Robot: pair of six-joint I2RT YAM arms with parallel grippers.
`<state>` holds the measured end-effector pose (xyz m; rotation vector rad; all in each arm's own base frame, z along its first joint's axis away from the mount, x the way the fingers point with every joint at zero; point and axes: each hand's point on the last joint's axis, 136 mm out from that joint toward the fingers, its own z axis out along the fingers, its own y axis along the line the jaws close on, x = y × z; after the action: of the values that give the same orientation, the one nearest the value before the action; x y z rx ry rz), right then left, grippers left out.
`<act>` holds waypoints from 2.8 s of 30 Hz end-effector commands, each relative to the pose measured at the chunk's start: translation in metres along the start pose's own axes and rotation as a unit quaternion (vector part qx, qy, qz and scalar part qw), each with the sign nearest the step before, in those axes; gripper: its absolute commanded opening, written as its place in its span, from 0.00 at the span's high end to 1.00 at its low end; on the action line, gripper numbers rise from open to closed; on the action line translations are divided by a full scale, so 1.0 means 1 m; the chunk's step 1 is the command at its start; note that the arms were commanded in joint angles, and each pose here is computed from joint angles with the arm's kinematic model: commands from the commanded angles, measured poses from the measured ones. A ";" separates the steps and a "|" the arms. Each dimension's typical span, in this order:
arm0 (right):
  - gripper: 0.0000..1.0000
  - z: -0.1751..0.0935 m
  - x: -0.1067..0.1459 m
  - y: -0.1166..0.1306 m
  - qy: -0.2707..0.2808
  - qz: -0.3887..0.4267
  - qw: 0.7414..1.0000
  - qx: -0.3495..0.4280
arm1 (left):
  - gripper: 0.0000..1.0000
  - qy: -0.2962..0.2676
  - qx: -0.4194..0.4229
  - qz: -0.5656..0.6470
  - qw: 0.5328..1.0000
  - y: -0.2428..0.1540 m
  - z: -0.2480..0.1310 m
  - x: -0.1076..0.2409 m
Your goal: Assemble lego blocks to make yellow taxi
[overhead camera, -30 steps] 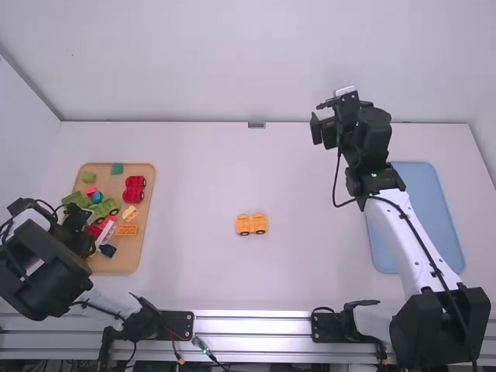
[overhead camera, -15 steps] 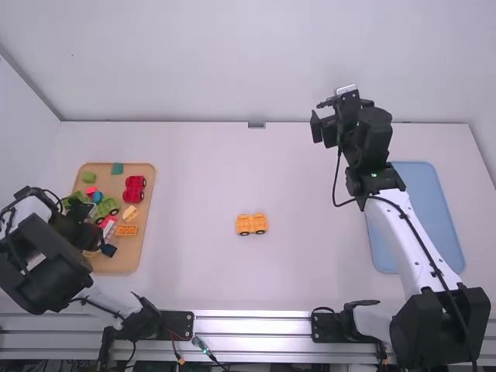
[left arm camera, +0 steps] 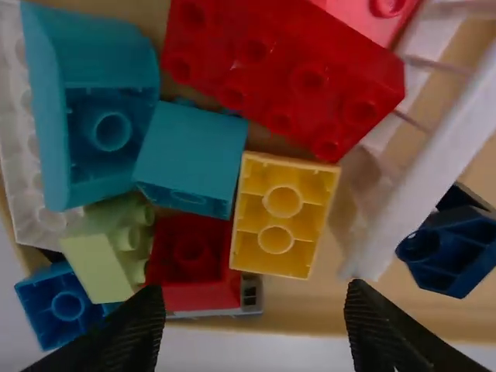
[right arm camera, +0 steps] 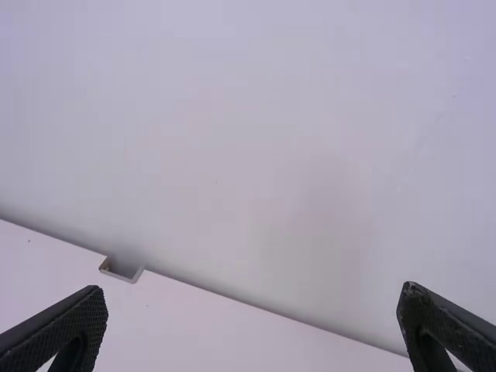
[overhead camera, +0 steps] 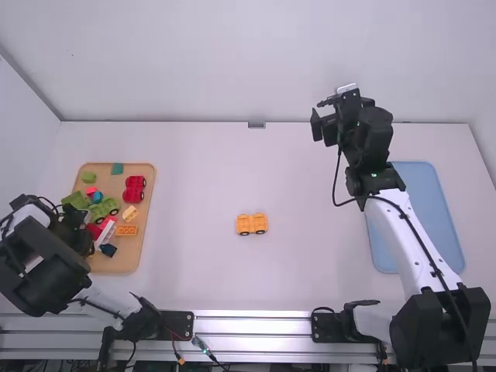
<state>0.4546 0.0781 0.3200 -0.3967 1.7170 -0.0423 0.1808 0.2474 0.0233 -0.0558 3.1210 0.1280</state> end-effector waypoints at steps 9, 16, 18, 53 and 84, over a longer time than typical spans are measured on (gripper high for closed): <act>0.01 -0.001 -0.020 0.000 -0.024 0.002 1.000 -0.011 | 0.42 -0.011 0.022 -0.012 1.000 -0.010 0.008 -0.002; 0.01 -0.001 -0.020 -0.001 -0.023 0.002 1.000 -0.009 | 0.44 0.010 0.032 0.000 0.999 -0.012 0.023 0.002; 0.01 -0.001 -0.020 -0.001 -0.023 0.002 1.000 -0.009 | 0.43 0.012 0.034 -0.001 0.999 -0.012 0.026 0.002; 0.01 -0.001 -0.021 -0.001 -0.026 0.002 1.000 -0.010 | 0.94 0.072 -0.062 -0.018 0.995 0.015 0.039 0.001; 0.01 0.038 -0.008 0.040 -0.047 0.130 0.983 -0.123 | 0.98 -0.401 0.141 0.123 0.897 -0.130 -0.154 -0.143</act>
<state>0.4738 0.1115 0.3213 -0.3565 1.6482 0.2434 0.3055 0.1664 0.1466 0.1622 2.4543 0.0345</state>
